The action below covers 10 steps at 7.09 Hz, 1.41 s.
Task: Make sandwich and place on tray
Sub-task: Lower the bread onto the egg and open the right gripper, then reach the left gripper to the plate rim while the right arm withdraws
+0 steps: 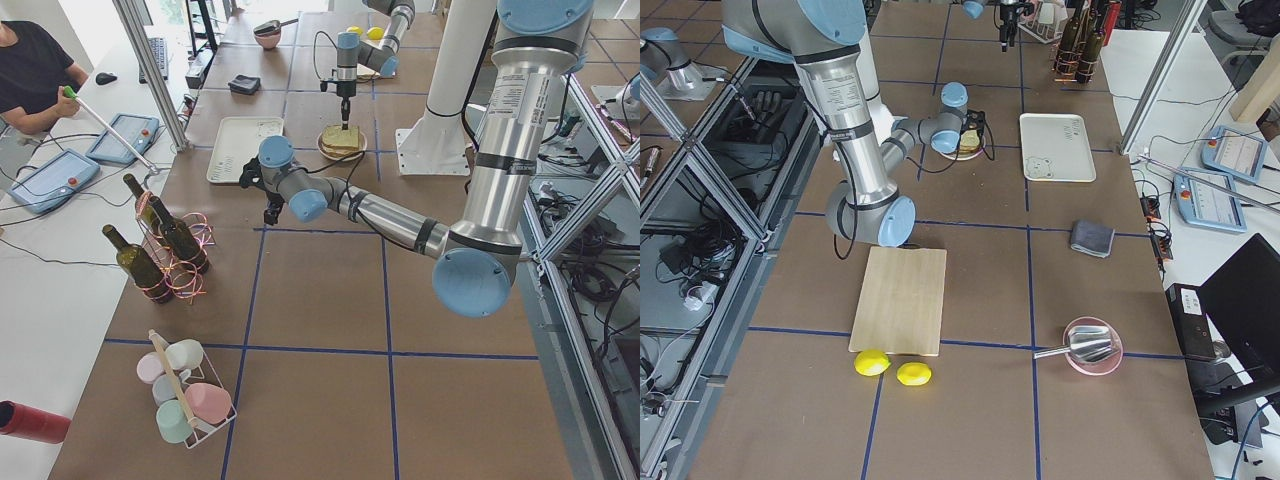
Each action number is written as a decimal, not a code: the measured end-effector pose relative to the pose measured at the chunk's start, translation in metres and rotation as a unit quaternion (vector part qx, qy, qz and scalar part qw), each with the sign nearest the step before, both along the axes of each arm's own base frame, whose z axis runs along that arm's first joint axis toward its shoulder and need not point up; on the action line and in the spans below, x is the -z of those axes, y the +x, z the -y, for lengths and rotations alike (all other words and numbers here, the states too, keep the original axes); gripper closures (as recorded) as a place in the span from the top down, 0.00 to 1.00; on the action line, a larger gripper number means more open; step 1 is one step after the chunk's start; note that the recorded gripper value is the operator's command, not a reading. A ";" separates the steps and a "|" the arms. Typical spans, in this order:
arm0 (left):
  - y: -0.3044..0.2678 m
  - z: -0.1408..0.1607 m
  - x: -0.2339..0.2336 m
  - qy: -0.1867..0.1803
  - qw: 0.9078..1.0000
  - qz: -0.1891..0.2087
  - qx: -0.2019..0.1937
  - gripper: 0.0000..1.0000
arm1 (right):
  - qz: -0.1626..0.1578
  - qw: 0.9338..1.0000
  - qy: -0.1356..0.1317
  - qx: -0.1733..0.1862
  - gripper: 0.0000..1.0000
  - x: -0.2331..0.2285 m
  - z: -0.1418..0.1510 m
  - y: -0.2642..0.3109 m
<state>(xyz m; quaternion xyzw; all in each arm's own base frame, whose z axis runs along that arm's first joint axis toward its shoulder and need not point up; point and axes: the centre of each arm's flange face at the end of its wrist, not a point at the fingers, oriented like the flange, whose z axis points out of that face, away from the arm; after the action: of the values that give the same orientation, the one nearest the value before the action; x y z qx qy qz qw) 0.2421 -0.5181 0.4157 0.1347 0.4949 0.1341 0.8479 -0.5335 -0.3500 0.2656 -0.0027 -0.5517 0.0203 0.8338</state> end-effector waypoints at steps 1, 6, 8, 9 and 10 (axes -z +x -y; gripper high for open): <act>0.021 0.000 0.015 -0.010 1.000 -0.003 0.009 1.00 | 0.004 1.000 -0.003 -0.006 1.00 0.006 0.012 0.011; 0.189 -0.088 0.106 -0.103 0.993 -0.007 0.059 0.81 | -0.100 0.995 -0.019 -0.015 1.00 -0.002 0.100 0.121; 0.250 -0.126 0.140 -0.119 0.991 0.021 0.064 0.65 | -0.140 0.990 0.023 0.010 1.00 -0.028 0.113 0.156; 0.267 -0.140 0.147 -0.127 0.990 0.025 0.061 0.59 | -0.148 0.988 0.035 0.018 1.00 -0.042 0.117 0.172; 0.279 -0.151 0.152 -0.135 0.989 0.025 0.057 0.58 | -0.151 0.987 0.042 0.027 1.00 -0.055 0.121 0.186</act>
<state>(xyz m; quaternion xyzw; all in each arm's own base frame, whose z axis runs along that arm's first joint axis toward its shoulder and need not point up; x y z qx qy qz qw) 0.5214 -0.3668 0.2642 0.0437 0.4788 0.0211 0.8766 -0.3474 -0.4709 0.3207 0.0208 -0.4192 -0.0256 0.9073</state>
